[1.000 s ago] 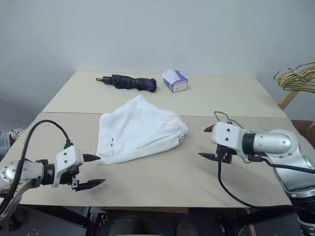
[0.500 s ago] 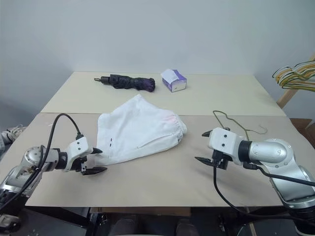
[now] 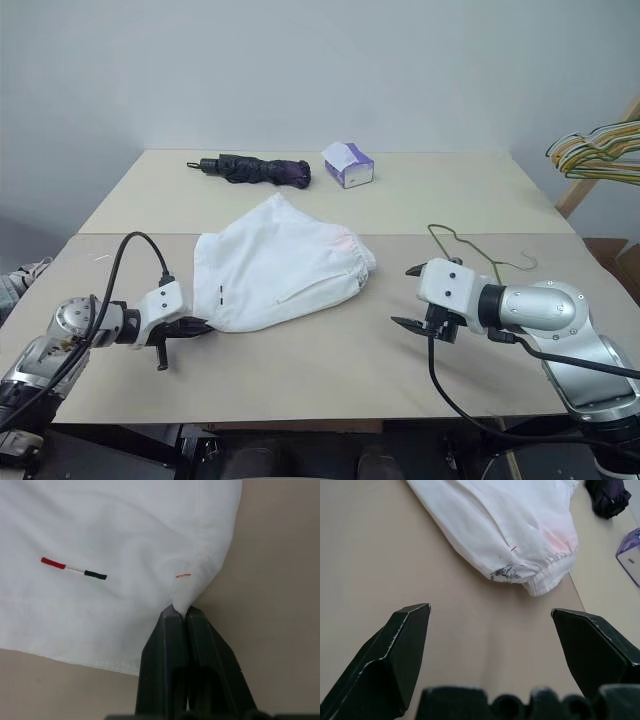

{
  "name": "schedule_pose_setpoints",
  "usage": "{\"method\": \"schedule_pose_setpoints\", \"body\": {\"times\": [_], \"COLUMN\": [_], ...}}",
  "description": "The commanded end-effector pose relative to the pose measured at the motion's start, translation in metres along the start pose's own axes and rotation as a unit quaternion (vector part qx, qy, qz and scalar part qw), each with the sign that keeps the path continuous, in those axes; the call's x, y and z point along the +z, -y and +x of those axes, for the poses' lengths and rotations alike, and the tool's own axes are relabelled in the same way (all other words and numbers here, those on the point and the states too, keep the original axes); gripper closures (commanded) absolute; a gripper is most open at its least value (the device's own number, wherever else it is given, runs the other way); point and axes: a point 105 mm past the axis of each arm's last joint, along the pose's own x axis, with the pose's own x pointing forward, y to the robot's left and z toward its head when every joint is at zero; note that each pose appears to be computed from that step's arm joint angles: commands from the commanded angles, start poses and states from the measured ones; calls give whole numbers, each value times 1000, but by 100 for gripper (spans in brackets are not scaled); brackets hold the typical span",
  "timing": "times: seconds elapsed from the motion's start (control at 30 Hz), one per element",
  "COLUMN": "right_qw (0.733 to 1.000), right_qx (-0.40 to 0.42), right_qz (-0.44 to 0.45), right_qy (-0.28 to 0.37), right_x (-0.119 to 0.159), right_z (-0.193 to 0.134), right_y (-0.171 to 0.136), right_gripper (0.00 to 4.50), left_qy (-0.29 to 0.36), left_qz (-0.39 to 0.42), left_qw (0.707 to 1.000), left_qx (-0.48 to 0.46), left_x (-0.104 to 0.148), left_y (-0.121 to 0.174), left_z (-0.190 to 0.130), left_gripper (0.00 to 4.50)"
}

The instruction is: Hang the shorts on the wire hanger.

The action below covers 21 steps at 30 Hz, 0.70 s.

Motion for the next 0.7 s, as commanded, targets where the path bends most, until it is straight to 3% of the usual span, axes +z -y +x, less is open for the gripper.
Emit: {"method": "schedule_pose_setpoints", "body": {"times": [0.03, 0.33, 0.67, 0.7], "right_qw": [998, 966, 935, 934], "right_qx": [-46, -86, -97, -100], "right_qz": [-37, -244, -340, -344], "right_qy": [-10, -27, 7, 9], "right_x": [0, -10, -6, -5], "right_z": [13, 67, 112, 115], "right_y": [16, 36, 42, 43], "right_gripper": [0, 0, 0, 18], "left_qy": [-9, 29, 21, 20], "left_qz": [32, 57, 62, 64], "left_qw": [999, 996, 996, 996], "left_qx": [31, 55, 61, 61], "left_x": [6, 35, 38, 38], "left_y": [-9, -11, -9, -8], "left_z": [-18, -66, -69, -69], "left_gripper": [449, 449, 449, 450]}}
